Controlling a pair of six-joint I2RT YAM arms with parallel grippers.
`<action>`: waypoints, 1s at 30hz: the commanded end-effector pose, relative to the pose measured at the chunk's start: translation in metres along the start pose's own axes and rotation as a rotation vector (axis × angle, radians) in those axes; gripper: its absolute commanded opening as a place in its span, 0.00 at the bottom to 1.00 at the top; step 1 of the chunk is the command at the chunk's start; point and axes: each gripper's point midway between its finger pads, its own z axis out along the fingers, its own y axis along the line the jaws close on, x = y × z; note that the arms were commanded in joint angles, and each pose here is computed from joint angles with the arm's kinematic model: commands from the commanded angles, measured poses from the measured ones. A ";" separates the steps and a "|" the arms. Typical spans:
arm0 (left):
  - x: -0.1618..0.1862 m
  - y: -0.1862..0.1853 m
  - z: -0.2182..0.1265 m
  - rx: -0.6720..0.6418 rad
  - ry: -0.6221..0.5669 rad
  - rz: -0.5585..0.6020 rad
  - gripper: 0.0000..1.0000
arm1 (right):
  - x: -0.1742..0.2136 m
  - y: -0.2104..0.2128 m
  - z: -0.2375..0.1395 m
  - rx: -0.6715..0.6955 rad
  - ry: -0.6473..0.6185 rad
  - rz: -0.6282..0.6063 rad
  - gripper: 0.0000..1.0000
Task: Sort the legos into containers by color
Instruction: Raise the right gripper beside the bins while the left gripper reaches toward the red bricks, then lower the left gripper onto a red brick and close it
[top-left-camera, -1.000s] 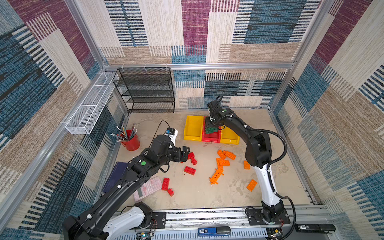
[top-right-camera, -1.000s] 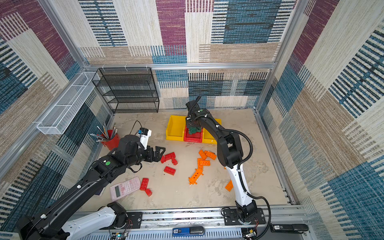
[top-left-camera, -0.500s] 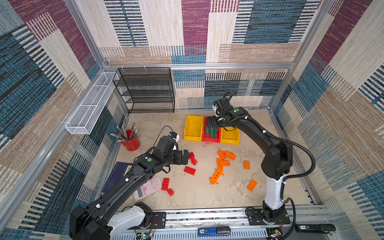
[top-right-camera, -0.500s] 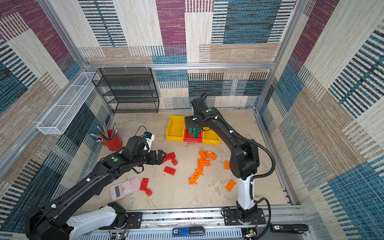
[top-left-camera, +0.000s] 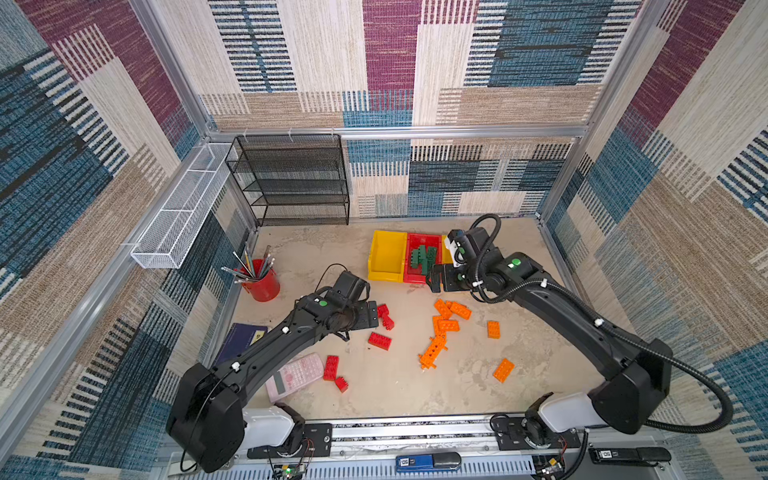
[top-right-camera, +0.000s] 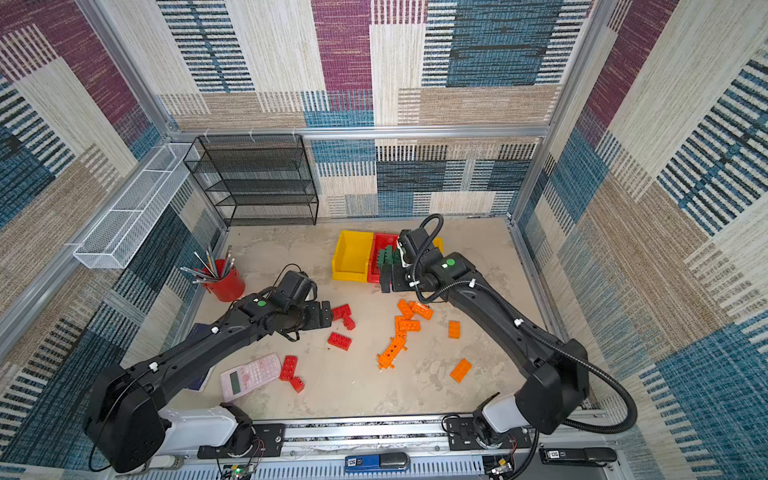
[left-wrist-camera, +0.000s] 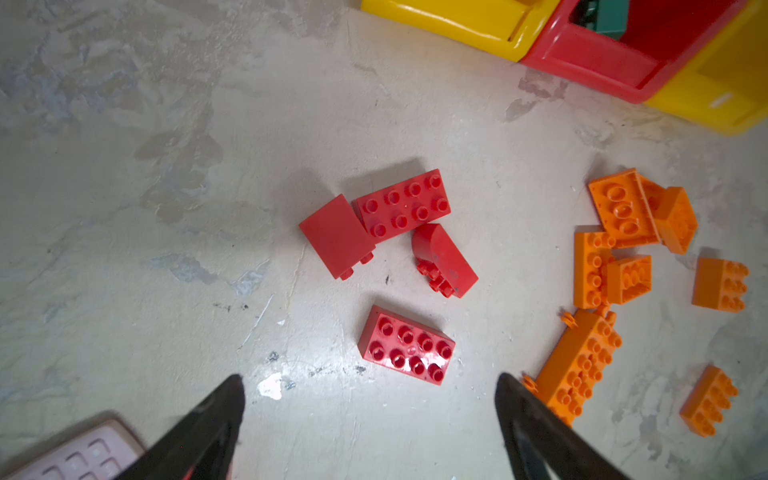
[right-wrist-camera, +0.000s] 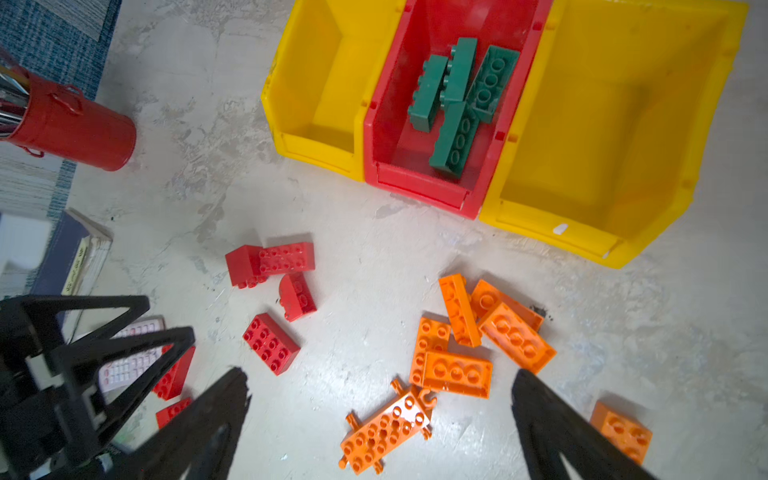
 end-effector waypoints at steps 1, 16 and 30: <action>0.000 0.013 0.005 -0.096 0.022 -0.101 0.90 | -0.005 0.005 -0.009 -0.031 -0.051 0.051 1.00; -0.004 0.023 0.061 -0.150 0.162 -0.148 0.70 | -0.032 0.012 -0.004 0.001 -0.091 0.074 1.00; -0.007 0.022 0.060 -0.181 0.142 -0.228 0.67 | -0.021 0.004 -0.008 0.023 -0.066 -0.035 1.00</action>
